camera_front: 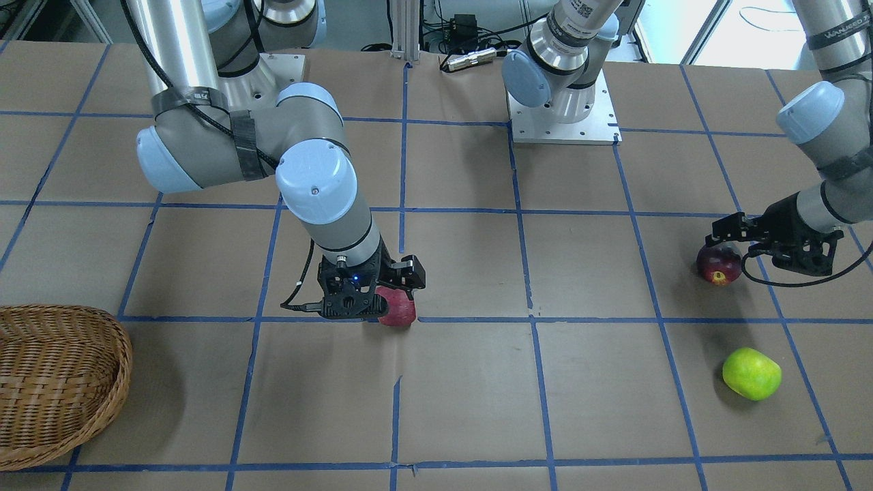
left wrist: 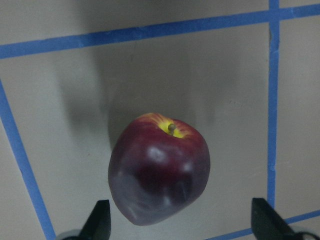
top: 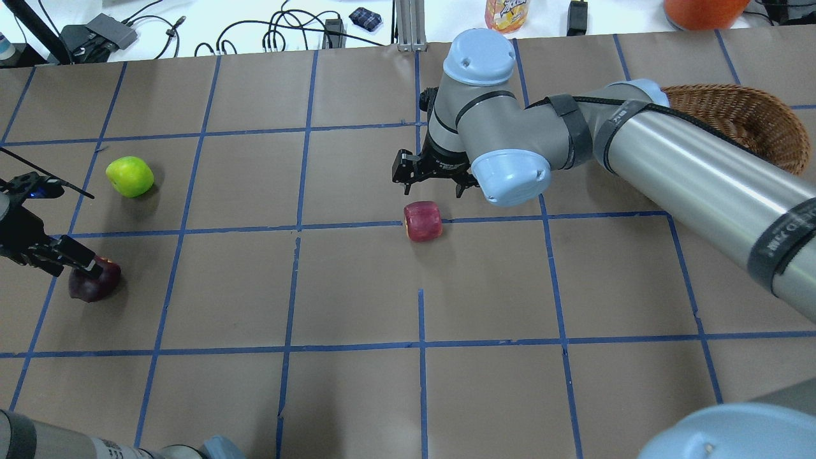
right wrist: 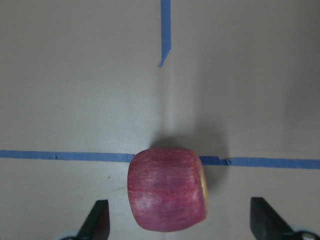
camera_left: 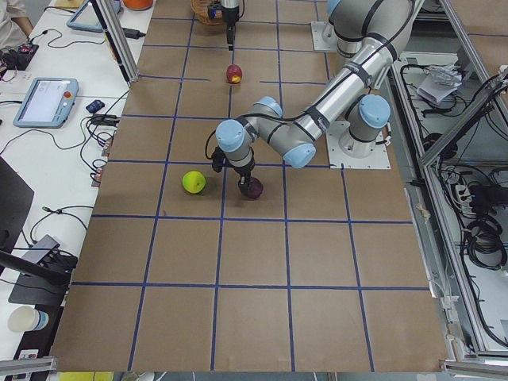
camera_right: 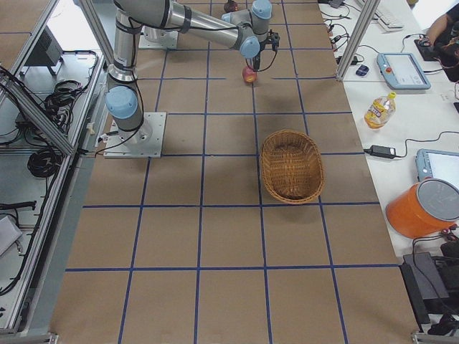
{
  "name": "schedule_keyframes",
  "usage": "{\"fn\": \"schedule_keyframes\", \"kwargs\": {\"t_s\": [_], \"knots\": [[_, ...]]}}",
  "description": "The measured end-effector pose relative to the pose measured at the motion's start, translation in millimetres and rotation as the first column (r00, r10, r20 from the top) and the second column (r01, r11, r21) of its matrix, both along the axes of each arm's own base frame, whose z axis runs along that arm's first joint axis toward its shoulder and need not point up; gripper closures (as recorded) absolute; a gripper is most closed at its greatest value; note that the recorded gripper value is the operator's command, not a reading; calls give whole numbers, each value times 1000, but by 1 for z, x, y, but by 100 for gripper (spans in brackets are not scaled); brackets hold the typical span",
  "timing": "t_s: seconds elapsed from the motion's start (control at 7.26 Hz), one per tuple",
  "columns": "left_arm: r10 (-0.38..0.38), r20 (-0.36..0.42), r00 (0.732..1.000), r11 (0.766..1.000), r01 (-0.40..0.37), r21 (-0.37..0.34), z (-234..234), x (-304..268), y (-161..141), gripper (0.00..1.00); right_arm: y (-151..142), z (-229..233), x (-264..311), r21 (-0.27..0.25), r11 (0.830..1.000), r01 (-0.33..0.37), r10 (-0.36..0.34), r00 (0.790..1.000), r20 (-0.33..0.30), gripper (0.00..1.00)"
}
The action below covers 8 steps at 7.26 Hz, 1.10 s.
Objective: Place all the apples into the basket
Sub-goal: 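Grasp pinkish-red apple with right gripper while left grasps dark red apple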
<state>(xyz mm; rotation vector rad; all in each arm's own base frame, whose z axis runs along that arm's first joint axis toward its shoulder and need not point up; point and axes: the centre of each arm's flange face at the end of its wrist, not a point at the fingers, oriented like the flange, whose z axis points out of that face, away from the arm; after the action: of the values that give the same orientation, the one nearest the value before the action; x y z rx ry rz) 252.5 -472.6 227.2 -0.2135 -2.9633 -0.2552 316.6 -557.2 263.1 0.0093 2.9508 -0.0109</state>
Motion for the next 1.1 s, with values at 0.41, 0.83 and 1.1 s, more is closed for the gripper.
{"fn": "schedule_keyframes", "kwargs": {"t_s": [0.41, 0.83, 1.1], "knots": [[2, 46, 999, 998, 1, -57, -38, -5, 6, 29, -5, -34, 4, 41, 999, -2, 2, 1000, -2, 0], [-2, 72, 997, 997, 8, -76, -27, -11, 4, 62, -4, -49, 7, 76, 997, -3, 1, 1000, 20, 0], [13, 47, 999, 998, -10, -57, 27, -61, -32, 62, -4, -62, 8, 98, 995, -1, 0, 1000, 17, 69]]}}
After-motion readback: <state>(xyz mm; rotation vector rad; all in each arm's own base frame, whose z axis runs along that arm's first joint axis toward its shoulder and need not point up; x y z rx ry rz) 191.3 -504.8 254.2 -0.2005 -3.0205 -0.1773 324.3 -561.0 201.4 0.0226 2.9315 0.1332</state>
